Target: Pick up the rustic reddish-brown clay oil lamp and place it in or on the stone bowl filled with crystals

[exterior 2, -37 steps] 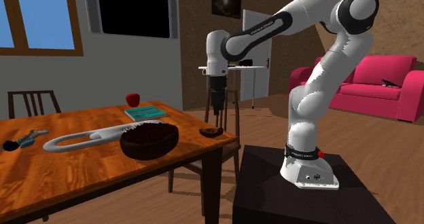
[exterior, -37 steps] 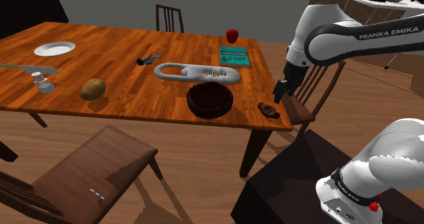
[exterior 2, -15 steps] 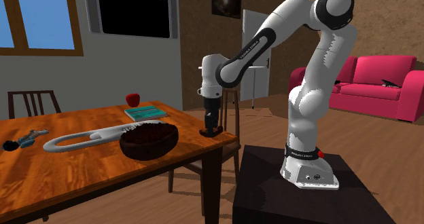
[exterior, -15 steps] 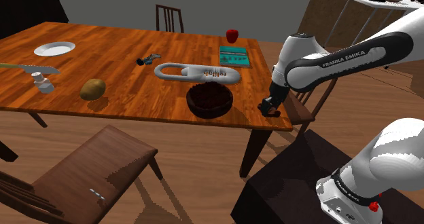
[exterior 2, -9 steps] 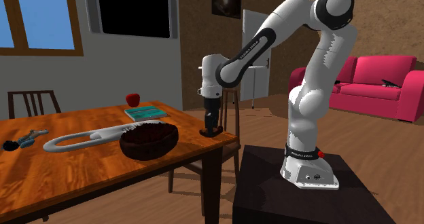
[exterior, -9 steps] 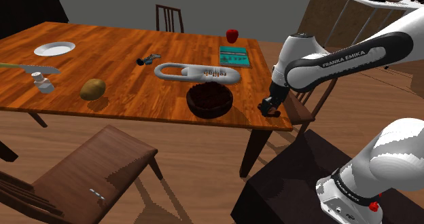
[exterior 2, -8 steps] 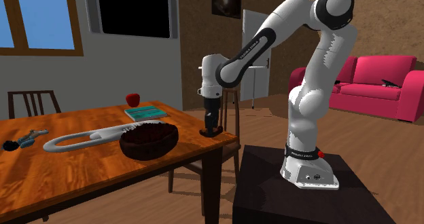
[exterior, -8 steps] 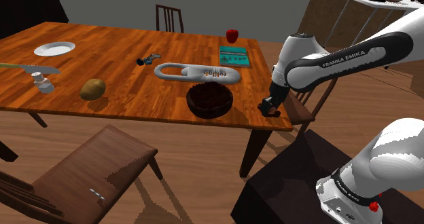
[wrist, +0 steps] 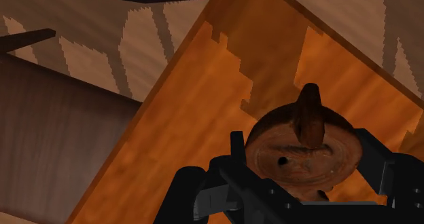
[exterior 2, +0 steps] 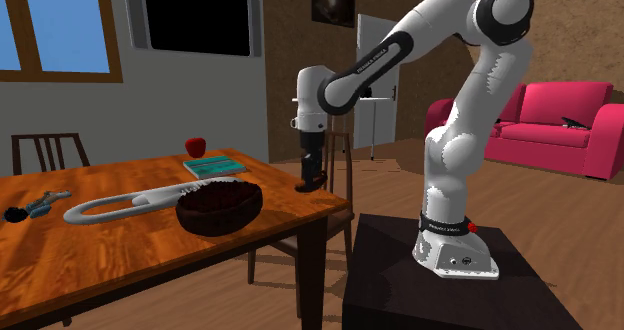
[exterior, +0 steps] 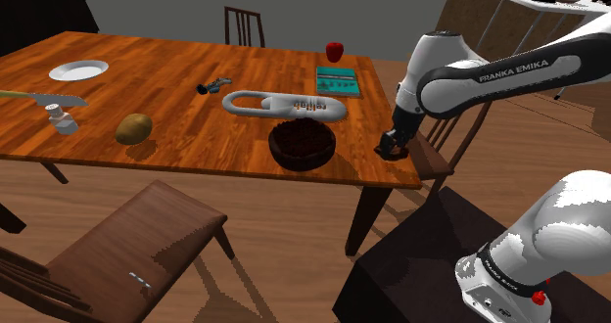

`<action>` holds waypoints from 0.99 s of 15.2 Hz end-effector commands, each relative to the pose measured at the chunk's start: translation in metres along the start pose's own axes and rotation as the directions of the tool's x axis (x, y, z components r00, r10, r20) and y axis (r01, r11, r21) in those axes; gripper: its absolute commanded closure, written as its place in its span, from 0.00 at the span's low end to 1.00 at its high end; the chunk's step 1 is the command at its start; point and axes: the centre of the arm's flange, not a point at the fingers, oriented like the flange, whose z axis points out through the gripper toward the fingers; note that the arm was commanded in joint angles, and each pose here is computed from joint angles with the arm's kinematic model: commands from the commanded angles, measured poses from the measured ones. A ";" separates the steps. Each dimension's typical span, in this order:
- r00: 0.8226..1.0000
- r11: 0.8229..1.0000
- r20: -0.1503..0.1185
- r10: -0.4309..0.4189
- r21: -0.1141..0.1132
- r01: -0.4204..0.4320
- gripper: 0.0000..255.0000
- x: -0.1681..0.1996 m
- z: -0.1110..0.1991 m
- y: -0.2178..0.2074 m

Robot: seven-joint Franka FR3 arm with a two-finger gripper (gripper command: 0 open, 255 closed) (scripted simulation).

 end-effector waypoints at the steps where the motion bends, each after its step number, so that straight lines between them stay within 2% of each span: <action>1: 1.000 1.000 0.001 0.000 0.000 0.000 1.00 0.000 -0.011 -0.001; 15: 1.000 1.000 0.001 0.000 0.000 0.000 1.00 -0.001 -0.085 -0.002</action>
